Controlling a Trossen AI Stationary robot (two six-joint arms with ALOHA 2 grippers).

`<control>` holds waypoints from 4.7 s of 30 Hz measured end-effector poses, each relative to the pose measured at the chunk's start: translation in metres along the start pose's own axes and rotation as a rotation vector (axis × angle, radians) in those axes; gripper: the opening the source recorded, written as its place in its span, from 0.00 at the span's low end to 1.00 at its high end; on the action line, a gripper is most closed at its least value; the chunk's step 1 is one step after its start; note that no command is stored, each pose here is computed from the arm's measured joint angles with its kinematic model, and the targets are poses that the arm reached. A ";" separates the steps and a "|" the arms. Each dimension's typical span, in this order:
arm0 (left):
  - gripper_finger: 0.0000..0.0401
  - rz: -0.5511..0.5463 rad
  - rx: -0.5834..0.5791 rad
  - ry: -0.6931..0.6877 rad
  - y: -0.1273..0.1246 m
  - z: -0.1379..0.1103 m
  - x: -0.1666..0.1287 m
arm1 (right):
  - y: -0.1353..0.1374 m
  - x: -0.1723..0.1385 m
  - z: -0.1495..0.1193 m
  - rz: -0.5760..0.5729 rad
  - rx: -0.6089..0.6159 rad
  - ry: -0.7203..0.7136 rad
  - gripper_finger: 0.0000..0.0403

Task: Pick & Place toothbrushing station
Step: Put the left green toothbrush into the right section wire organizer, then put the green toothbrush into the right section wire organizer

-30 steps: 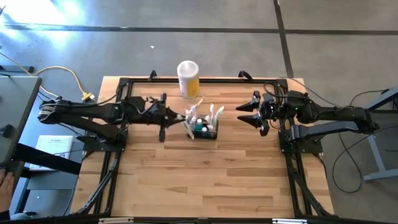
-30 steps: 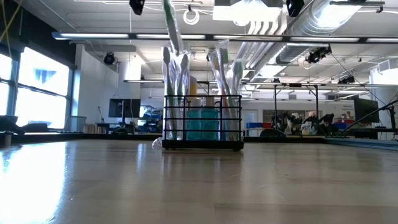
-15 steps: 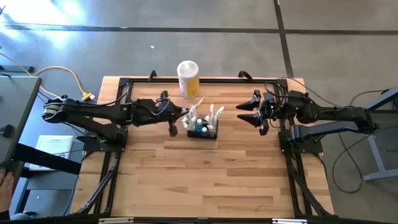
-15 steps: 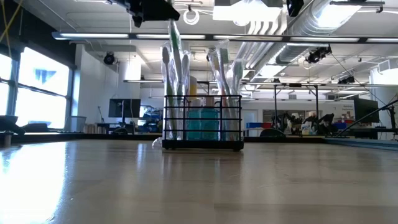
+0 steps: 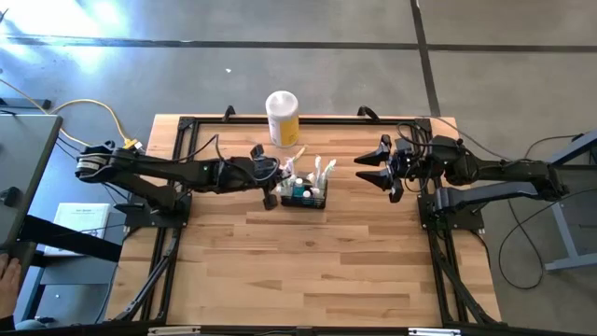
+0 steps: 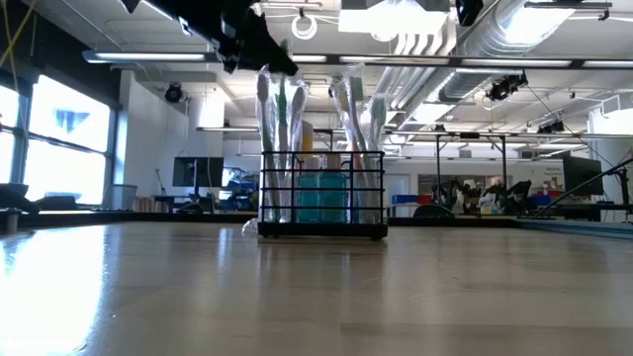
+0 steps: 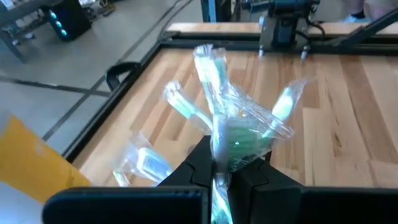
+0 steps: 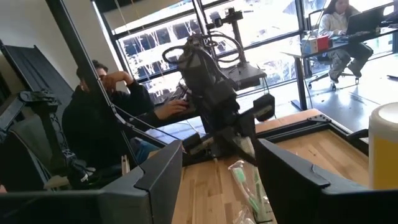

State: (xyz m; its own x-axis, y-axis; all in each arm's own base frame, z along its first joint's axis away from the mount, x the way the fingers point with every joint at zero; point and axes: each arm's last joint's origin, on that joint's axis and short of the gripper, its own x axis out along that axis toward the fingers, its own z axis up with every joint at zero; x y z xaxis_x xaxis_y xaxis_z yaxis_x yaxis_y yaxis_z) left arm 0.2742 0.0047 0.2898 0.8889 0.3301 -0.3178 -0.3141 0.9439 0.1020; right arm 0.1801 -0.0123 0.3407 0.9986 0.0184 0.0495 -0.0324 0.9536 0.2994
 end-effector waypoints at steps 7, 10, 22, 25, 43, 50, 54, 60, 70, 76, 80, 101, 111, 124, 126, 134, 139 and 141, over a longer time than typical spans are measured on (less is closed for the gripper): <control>0.03 -0.009 -0.001 0.048 -0.006 -0.011 0.016 | 0.000 0.000 0.000 0.000 0.000 0.000 0.49; 0.03 -0.013 0.003 0.060 -0.008 -0.014 0.020 | 0.000 0.000 0.000 0.000 0.000 0.000 0.49; 0.15 0.039 -0.033 0.104 -0.006 -0.019 0.021 | 0.000 0.000 0.000 -0.001 -0.015 0.000 0.49; 0.21 0.036 -0.013 0.109 -0.006 -0.019 0.021 | 0.000 0.000 0.000 -0.001 -0.026 0.001 0.49; 0.52 0.010 0.340 0.059 -0.007 0.001 0.015 | -0.001 0.000 0.000 -0.026 -0.027 -0.007 0.49; 0.52 0.062 0.385 0.003 -0.004 0.026 0.009 | -0.001 0.000 0.000 -0.026 -0.027 -0.007 0.49; 0.52 0.106 0.400 -0.010 0.001 0.048 -0.003 | -0.001 0.000 0.000 -0.025 -0.027 -0.005 0.49; 0.52 0.184 0.314 0.149 0.017 0.082 -0.040 | -0.001 0.000 0.000 -0.025 -0.026 -0.002 0.49; 0.52 0.300 -0.101 0.541 0.064 0.058 -0.064 | -0.003 0.002 -0.002 -0.036 -0.030 0.009 0.49; 0.52 0.157 -0.198 0.655 0.063 0.012 -0.038 | -0.005 0.006 -0.005 -0.042 -0.042 0.025 0.49; 0.52 0.066 -0.145 0.710 0.057 -0.020 -0.027 | -0.005 0.006 -0.005 -0.041 -0.041 0.026 0.49; 0.52 0.060 -0.160 0.318 0.046 -0.116 0.015 | -0.005 0.006 -0.005 -0.044 -0.050 0.025 0.49; 0.52 0.097 -0.157 0.310 0.041 -0.137 0.048 | -0.005 0.006 -0.004 -0.044 -0.068 0.023 0.49; 0.52 0.144 -0.178 0.292 0.039 -0.155 0.069 | -0.005 0.006 -0.005 -0.045 -0.068 0.025 0.49; 0.52 0.162 -0.176 0.285 0.039 -0.157 0.071 | -0.005 0.006 -0.005 -0.045 -0.068 0.025 0.49; 0.52 0.166 -0.173 0.259 0.037 -0.165 0.080 | -0.005 0.006 -0.005 -0.045 -0.068 0.026 0.49; 0.52 0.181 -0.175 0.292 0.036 -0.173 0.083 | -0.005 0.006 -0.005 -0.045 -0.068 0.026 0.49; 0.52 0.184 -0.181 0.299 0.036 -0.174 0.083 | -0.005 0.006 -0.005 -0.045 -0.068 0.027 0.49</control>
State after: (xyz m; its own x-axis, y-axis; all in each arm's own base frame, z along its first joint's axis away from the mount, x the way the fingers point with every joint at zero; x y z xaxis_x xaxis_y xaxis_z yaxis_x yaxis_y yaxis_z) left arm 0.2784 0.0647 0.1035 0.6846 0.4511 -0.5726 -0.5362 0.8438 0.0237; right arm 0.1864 -0.0155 0.3351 0.9998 -0.0181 0.0116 0.0149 0.9718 0.2355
